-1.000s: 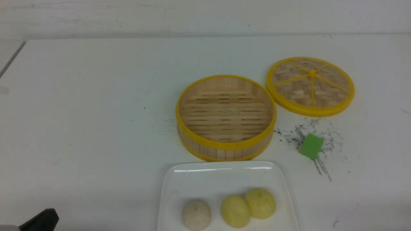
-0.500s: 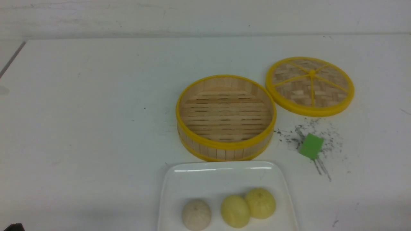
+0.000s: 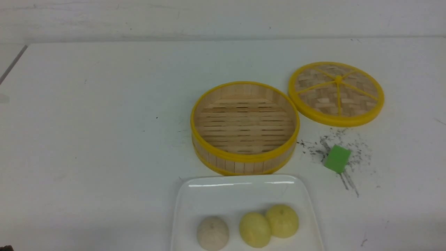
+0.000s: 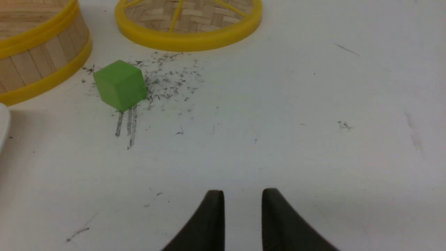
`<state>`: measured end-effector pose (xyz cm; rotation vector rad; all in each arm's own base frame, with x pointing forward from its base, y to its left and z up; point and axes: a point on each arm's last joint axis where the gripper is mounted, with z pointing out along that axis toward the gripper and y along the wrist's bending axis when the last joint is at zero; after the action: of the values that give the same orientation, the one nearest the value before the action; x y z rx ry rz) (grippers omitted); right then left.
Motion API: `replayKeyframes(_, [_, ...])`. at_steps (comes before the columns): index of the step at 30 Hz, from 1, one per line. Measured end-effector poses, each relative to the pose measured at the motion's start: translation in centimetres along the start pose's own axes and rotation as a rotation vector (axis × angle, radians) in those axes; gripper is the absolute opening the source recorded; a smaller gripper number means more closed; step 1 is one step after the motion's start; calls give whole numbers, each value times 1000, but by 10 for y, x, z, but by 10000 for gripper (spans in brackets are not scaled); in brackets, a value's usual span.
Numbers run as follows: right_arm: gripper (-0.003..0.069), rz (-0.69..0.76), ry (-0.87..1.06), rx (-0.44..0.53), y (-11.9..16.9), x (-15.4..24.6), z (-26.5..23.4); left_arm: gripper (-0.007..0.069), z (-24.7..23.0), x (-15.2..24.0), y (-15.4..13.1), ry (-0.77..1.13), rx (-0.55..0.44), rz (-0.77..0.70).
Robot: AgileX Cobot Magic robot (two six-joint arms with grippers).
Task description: Put the steamed buns into the plate on the white tablecloth.
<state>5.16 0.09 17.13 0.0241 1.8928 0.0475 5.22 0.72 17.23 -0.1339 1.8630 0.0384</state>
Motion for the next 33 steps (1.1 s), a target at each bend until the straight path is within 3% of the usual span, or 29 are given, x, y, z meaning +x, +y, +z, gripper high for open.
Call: replayKeyframes(33, [228,1,0,0,0,0,0,90,0,0,0,0,0,0])
